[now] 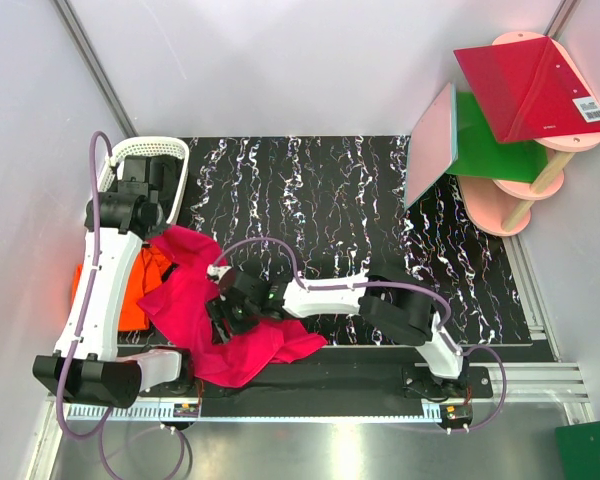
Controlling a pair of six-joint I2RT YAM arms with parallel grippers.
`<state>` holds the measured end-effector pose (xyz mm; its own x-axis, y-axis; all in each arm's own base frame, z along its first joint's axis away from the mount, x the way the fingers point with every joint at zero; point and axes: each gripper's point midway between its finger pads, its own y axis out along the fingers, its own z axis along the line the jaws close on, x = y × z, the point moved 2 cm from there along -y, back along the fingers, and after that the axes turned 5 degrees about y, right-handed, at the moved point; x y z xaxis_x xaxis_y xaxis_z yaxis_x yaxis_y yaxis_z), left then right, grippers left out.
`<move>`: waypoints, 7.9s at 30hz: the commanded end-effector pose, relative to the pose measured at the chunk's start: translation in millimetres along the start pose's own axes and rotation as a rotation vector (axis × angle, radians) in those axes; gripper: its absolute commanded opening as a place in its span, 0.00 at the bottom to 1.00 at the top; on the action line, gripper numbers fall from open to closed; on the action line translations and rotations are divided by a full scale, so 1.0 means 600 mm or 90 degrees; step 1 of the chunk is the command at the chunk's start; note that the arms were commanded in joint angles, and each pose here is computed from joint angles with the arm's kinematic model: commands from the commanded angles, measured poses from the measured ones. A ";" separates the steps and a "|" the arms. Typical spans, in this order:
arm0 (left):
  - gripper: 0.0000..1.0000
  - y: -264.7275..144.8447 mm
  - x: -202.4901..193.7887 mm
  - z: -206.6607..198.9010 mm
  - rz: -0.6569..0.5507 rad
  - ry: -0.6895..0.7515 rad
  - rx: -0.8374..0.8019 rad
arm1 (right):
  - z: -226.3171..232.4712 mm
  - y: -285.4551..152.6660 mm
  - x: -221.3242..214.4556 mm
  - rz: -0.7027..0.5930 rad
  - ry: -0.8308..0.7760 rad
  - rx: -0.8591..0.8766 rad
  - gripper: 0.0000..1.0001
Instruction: Fold and stack the t-shirts
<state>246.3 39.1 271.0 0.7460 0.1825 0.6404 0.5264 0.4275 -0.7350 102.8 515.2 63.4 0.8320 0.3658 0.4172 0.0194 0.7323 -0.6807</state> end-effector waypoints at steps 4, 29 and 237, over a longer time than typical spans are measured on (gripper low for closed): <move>0.00 -0.002 0.010 0.006 -0.029 -0.007 0.000 | 0.046 -0.014 0.033 -0.014 0.000 0.034 0.00; 0.00 -0.110 0.036 0.030 -0.150 -0.170 -0.087 | -0.039 -0.868 0.233 -0.694 -0.018 -0.518 0.00; 0.00 0.290 0.195 -0.287 0.009 0.084 -0.082 | -0.746 -0.442 0.497 -0.337 0.207 -0.399 0.35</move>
<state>491.7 -22.6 165.7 0.8219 0.0788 0.5642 0.5259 0.2758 -0.8046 588.4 166.4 82.6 0.7511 -0.1815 0.6348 0.6602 0.2073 -0.7219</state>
